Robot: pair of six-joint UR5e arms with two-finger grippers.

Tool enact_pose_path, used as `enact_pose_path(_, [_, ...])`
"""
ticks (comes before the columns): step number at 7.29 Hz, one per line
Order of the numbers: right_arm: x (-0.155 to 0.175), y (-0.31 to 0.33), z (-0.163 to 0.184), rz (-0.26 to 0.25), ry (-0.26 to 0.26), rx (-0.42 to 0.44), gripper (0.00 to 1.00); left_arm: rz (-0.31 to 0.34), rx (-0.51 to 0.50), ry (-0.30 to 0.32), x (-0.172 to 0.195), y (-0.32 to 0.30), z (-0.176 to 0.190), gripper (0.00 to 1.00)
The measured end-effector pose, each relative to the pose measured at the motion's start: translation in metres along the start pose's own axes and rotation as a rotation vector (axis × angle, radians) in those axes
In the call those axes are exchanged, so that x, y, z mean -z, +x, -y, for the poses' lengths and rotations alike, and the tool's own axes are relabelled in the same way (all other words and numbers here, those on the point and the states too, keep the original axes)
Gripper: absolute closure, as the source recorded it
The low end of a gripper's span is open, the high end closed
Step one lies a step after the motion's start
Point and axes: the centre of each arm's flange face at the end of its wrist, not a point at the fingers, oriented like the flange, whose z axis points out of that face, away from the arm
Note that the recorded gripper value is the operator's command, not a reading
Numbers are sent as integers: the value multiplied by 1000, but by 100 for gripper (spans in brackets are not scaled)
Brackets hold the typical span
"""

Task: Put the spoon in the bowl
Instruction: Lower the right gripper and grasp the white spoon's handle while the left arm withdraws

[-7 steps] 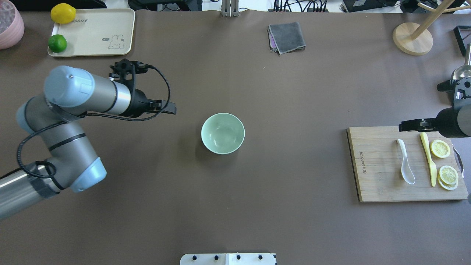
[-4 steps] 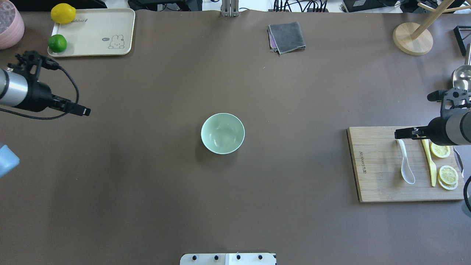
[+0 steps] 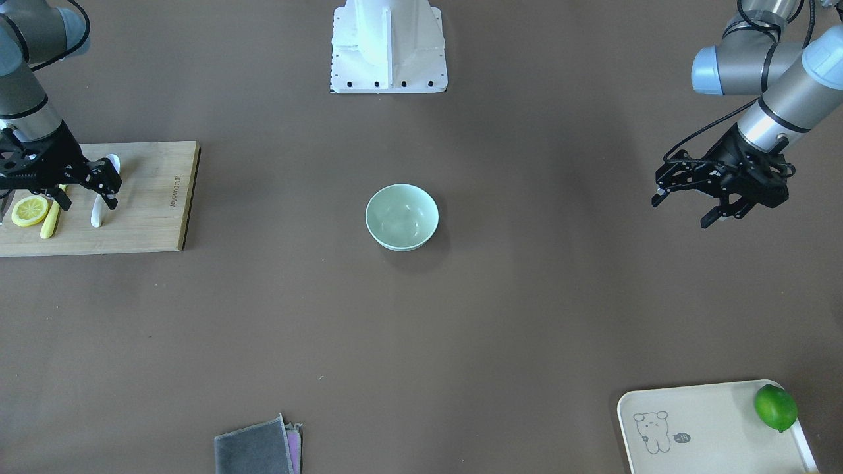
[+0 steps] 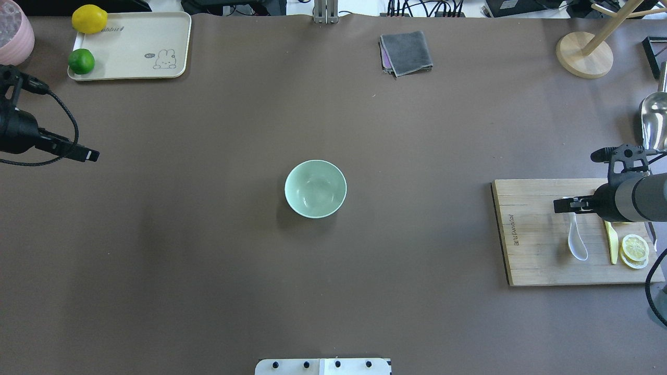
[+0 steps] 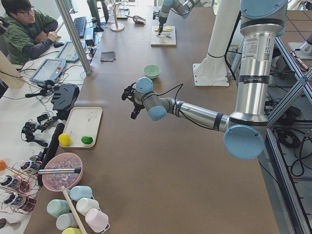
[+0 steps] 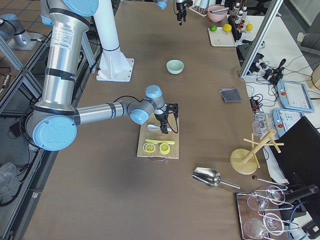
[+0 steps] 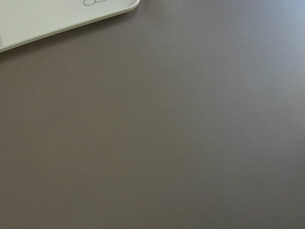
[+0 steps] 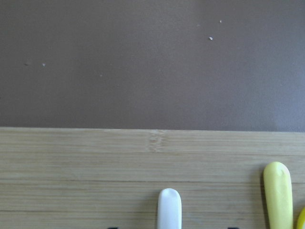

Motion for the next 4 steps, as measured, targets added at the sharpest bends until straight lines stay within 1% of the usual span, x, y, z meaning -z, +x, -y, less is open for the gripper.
enact_pose_path(1, [-2,0,-2,-2,-2,-18,96,0,-1,2,0,1,1,2])
enact_pose_path(2, [-2,-1,-2,-2,-2,-53,100,0,0,4,0,2,3,2])
enact_pose_path(4, [-2,-1,-2,-3,0,-94,100,-2,2,8,0,4,6,2])
